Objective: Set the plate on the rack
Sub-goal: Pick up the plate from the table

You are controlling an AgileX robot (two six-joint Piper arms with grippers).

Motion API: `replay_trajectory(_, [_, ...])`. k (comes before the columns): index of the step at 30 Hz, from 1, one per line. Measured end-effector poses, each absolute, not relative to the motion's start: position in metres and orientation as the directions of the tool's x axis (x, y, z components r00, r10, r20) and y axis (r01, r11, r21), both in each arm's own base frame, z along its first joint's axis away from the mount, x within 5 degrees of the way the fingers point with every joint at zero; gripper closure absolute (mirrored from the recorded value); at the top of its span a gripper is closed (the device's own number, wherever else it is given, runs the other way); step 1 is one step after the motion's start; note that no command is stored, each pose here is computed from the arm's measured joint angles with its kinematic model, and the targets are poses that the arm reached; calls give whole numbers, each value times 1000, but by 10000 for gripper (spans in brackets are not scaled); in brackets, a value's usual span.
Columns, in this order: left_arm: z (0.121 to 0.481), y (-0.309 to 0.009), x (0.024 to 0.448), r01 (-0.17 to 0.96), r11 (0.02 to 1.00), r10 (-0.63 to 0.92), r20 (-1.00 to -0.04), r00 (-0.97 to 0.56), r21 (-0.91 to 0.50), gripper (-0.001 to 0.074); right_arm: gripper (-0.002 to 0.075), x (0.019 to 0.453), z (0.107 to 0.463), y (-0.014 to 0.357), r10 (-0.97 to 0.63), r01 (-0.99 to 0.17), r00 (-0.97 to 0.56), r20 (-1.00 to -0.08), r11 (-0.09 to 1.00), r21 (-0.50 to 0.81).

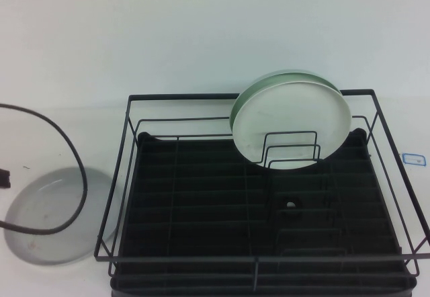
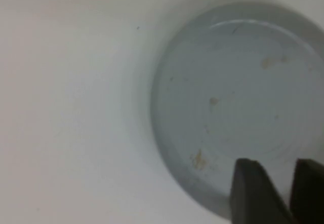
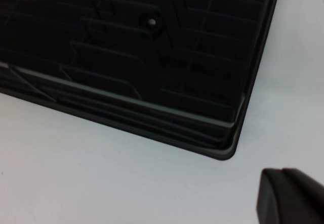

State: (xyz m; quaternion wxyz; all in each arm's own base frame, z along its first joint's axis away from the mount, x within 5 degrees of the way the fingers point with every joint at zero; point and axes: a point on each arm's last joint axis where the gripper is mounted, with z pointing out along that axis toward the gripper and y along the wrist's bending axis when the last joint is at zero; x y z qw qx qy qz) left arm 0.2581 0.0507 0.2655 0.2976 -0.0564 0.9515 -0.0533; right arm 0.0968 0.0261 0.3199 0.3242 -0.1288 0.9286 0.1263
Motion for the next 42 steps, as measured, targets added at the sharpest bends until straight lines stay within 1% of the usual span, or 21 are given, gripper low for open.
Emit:
replay_trajectory(2, [263,53,261,-78,990,-134,-568,-812,-121,356,707,97,320,26,-163,-325,-757,-633,934,149])
replay_trajectory(4, [261,56,268,-96,989,-142,-601,-786,-108,305,707,96,320,26,-164,-328,-757,-632,933,151])
replay_trajectory(5, [259,58,273,-108,988,-152,-615,-774,-108,298,707,96,320,27,-160,-329,-757,-634,931,158])
replay_trajectory(6, [257,59,278,-115,987,-160,-618,-770,-112,300,707,96,320,28,-158,-332,-756,-636,929,164])
replay_trajectory(9, [247,63,294,-113,985,-167,-574,-802,-128,307,707,96,321,30,-142,-340,-752,-643,920,195])
replay_trajectory(12, [234,67,310,-109,984,-166,-519,-838,-139,342,707,96,323,33,-130,-349,-748,-650,911,220])
replay_trajectory(16, [214,70,326,-92,985,-148,-450,-881,-145,404,707,96,323,33,-150,-371,-740,-656,905,211])
replay_trajectory(20, [196,72,335,-94,983,-151,-394,-907,-160,422,707,96,323,34,-158,-377,-739,-654,903,208])
replay_trajectory(22, [191,73,339,-97,982,-153,-384,-910,-161,422,707,96,323,34,-160,-380,-738,-656,902,207])
replay_trajectory(29, [185,76,344,-94,985,-145,-395,-907,-145,422,707,96,323,34,-161,-383,-738,-655,900,210])
replay_trajectory(34, [169,78,346,-116,983,-159,-347,-924,-141,422,707,96,323,34,-163,-384,-738,-655,899,209])
replay_trajectory(39, [162,79,347,-112,985,-149,-334,-931,-129,423,707,96,323,34,-163,-384,-738,-655,899,209])
replay_trajectory(40, [161,79,347,-112,985,-150,-332,-931,-130,430,707,96,323,34,-163,-384,-738,-655,899,209])
replay_trajectory(42, [159,80,347,-110,986,-146,-328,-933,-126,473,707,96,323,34,-163,-384,-738,-655,899,209])
